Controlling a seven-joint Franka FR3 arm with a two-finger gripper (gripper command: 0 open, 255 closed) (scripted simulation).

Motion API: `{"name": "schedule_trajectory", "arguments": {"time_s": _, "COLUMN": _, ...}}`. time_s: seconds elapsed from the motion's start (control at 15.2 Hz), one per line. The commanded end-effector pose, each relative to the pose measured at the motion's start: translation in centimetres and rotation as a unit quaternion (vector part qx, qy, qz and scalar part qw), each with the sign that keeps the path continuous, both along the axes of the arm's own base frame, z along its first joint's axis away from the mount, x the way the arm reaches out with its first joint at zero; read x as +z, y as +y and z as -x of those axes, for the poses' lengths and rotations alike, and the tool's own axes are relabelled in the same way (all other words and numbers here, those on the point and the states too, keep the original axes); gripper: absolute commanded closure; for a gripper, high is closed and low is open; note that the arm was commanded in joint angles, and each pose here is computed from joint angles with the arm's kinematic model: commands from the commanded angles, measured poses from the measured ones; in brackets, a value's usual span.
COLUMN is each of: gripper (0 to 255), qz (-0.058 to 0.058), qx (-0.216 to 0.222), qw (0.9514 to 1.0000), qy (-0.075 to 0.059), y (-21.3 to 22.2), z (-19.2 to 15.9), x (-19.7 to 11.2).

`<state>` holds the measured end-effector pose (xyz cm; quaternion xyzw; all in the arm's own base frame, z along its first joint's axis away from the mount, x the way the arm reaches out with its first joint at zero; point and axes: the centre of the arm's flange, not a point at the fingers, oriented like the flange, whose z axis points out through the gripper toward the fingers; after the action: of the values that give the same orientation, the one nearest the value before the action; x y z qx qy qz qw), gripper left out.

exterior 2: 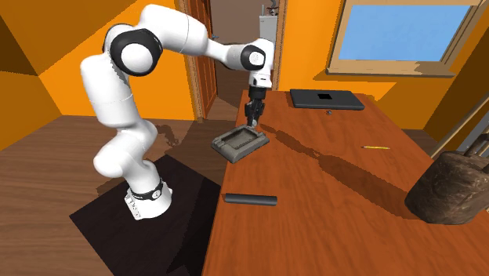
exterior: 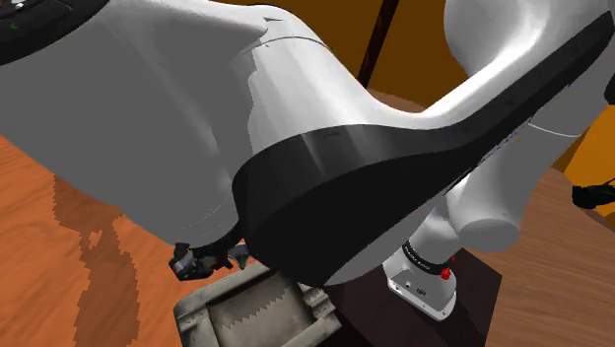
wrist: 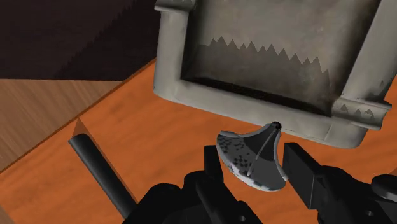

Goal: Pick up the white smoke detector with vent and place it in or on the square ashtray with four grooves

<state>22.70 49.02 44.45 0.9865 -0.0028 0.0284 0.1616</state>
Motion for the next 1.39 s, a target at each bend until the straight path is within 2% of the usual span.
{"name": "schedule_trajectory", "arguments": {"time_s": 0.0, "gripper": 255, "qz": 0.0, "qx": -0.001, "qw": 1.0, "qy": 0.0, "y": -0.1, "z": 2.6, "x": 0.0}}
{"name": "schedule_trajectory", "arguments": {"time_s": 0.2, "gripper": 255, "qz": 0.0, "qx": -0.001, "qw": 1.0, "qy": 0.0, "y": -0.1, "z": 6.1, "x": 0.0}}
{"name": "schedule_trajectory", "arguments": {"time_s": 1.12, "gripper": 255, "qz": 0.0, "qx": -0.001, "qw": 1.0, "qy": 0.0, "y": -0.1, "z": 6.1, "x": -7.3}}
{"name": "schedule_trajectory", "arguments": {"time_s": 1.32, "gripper": 255, "qz": 0.0, "qx": -0.001, "qw": 1.0, "qy": 0.0, "y": -0.1, "z": 6.1, "x": -7.7}}
